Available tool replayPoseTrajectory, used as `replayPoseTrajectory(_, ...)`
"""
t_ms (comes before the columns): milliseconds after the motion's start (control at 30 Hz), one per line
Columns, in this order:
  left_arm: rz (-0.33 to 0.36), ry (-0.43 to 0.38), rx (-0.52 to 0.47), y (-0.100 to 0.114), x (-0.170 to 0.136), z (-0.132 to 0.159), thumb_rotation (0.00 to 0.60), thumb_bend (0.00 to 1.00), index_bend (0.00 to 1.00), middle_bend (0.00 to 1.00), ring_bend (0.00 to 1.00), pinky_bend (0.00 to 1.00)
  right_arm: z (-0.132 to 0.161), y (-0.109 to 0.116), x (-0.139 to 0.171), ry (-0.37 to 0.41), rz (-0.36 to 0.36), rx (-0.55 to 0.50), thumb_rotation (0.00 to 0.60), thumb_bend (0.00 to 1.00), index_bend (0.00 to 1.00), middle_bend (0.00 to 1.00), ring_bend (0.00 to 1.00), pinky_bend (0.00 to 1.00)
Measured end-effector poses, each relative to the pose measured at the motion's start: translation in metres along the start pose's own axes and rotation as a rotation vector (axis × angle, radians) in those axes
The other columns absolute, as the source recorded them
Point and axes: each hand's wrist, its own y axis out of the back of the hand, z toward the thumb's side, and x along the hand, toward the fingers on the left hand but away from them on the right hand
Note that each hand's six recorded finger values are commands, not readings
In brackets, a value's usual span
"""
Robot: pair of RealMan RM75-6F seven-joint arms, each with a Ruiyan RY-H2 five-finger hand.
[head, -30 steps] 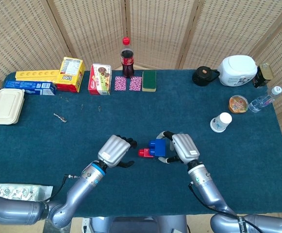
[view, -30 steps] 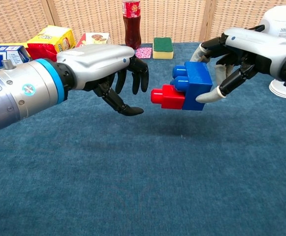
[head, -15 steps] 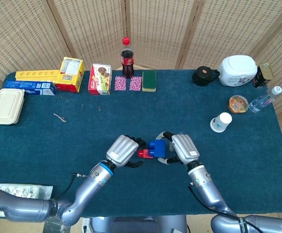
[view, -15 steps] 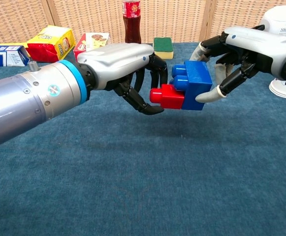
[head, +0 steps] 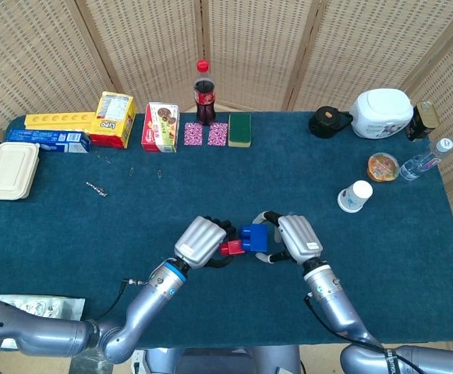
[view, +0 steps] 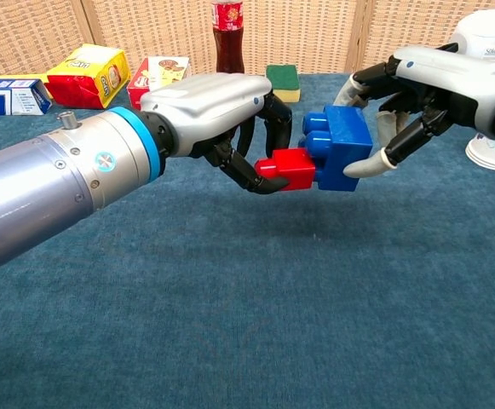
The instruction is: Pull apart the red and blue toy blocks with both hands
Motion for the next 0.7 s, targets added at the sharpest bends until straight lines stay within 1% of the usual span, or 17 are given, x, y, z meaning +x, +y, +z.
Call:
replayPoseTrajectory(100,-0.003,0.003,-0.006,0.0,0.0,-0.002,0.466,0.36,0.56,0.48,0.56,0.57,-0.001,0.001,0.0,-0.004,-0.003,0.002,0.596,0.21,0.5,0.55,0.65,0.53)
replayPoseTrajectory(233,-0.011,0.004,-0.002,0.002,-0.004,-0.007,0.458,0.36,0.57,0.48,0.56,0.57,-0.006,0.004,-0.001,-0.019,-0.008,0.008,0.6,0.21,0.5,0.55,0.65,0.53)
replayPoseTrajectory(300,-0.014,0.004,0.008,0.004,-0.008,-0.011,0.465,0.36,0.57,0.48,0.56,0.57,-0.01,0.004,-0.002,-0.027,-0.009,0.009,0.6,0.21,0.5,0.55,0.65,0.53)
replayPoseTrajectory(367,-0.015,0.005,0.029,0.007,-0.014,-0.019,0.459,0.36,0.56,0.48,0.56,0.57,-0.013,0.004,-0.003,-0.034,-0.008,0.009,0.6,0.21,0.5,0.55,0.65,0.53)
replayPoseTrajectory(500,-0.022,0.019,0.061,0.012,-0.028,-0.041,0.466,0.36,0.56,0.48,0.56,0.57,-0.018,0.002,-0.005,-0.045,-0.001,0.015,0.6,0.21,0.5,0.55,0.65,0.53)
replayPoseTrajectory(700,-0.029,0.067,0.081,0.02,-0.058,-0.084,0.459,0.36,0.56,0.48,0.56,0.55,-0.026,-0.008,-0.007,-0.057,0.017,0.032,0.6,0.21,0.5,0.55,0.65,0.52)
